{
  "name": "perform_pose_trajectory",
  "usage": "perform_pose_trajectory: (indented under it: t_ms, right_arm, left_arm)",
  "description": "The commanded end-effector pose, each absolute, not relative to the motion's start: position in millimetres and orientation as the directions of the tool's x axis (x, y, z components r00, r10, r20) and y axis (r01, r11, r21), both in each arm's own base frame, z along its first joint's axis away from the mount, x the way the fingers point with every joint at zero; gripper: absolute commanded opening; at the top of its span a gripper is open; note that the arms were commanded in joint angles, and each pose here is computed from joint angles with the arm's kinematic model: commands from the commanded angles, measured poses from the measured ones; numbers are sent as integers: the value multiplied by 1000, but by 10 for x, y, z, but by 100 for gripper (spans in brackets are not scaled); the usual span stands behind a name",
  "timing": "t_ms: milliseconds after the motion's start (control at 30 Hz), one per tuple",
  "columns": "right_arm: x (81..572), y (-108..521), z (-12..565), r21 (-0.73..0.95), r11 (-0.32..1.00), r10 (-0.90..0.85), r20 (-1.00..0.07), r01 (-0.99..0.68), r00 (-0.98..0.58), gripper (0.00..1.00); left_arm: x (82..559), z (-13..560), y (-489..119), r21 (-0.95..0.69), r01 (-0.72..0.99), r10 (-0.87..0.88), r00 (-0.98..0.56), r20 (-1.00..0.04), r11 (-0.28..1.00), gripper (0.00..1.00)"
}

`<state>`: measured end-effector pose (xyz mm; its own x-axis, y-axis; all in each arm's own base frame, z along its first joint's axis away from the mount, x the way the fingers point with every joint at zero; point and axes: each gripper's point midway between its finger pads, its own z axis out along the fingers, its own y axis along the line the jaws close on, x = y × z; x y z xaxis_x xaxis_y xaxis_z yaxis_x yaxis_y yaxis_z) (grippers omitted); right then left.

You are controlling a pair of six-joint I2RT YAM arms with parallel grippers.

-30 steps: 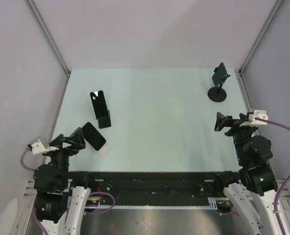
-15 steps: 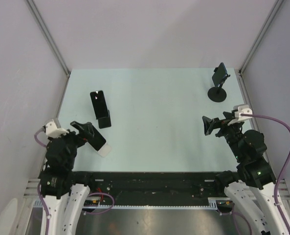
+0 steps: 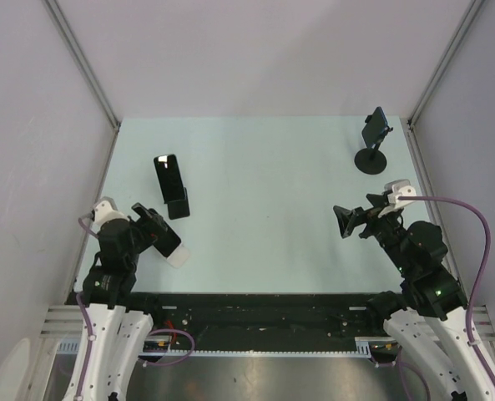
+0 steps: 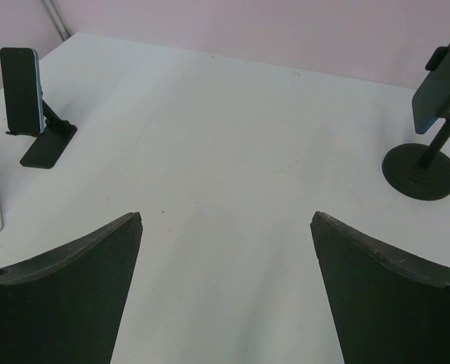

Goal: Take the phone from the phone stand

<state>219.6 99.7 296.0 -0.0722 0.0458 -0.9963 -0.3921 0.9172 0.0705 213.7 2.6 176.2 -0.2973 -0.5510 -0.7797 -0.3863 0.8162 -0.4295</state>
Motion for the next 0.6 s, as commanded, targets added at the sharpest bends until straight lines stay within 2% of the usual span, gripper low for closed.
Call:
perform_pose_trajectory:
  t_ms: [0, 167, 567]
  right_arm:
    - [2180, 1061, 3076, 51, 903, 49, -999, -427, -16, 100]
    - [2153, 1120, 3058, 49, 888, 47, -999, -458, -17, 100]
    - [2134, 1125, 3036, 51, 887, 52, -999, -459, -10, 100]
  left_arm:
    - [2216, 1716, 175, -393, -430, -532, -274, -801, 813, 100]
    - [2289, 1629, 231, -420, -489, -593, -278, -756, 764, 100]
    - [2407, 1770, 127, -451, -460, -614, -307, -727, 765, 100]
